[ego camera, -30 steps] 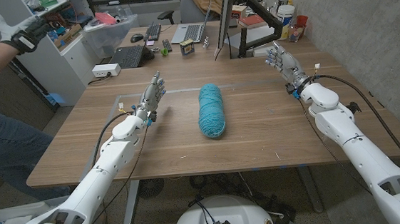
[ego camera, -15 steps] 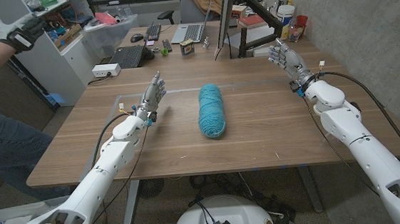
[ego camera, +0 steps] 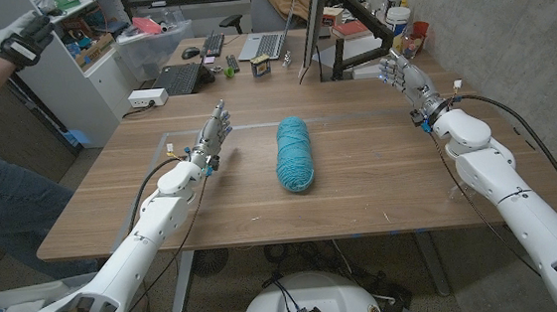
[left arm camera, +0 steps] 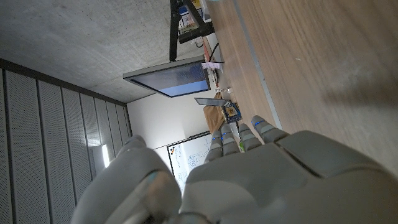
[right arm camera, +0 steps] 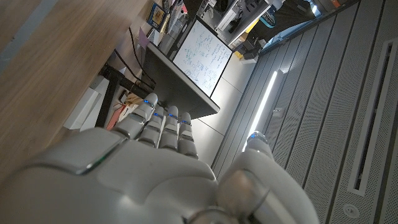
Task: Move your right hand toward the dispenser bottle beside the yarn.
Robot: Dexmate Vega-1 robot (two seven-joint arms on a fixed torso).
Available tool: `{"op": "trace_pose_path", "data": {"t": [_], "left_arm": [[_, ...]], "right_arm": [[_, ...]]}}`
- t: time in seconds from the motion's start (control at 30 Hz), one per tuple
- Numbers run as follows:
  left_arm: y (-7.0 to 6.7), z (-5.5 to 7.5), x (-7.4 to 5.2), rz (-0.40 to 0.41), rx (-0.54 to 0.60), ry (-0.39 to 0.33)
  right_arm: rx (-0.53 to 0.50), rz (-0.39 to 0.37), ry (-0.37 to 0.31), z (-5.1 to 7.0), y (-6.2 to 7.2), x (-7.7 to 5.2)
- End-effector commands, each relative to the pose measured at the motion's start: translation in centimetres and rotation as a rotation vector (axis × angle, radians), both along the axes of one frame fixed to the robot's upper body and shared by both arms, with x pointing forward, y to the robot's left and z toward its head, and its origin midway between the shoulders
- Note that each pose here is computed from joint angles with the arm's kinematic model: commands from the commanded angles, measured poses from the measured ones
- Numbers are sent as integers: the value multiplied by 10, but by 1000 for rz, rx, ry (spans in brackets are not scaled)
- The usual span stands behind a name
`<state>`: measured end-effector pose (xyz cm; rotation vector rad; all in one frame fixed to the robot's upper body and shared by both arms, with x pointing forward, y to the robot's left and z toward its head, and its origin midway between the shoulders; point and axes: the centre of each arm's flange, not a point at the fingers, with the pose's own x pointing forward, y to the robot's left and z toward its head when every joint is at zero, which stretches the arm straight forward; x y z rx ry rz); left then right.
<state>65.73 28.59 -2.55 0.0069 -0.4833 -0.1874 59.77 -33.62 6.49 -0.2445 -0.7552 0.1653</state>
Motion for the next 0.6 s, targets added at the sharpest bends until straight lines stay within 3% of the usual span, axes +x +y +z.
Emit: {"op": "trace_pose_path", "data": {"t": [0.03,0.6], "left_arm": [[-2,-1,-4,9,19,10],[-6,0,-7,7,26,9]], "right_arm": [[-27,7,-65,10,-5,-17],[-26,7,-124,16,-9,-34]]}}
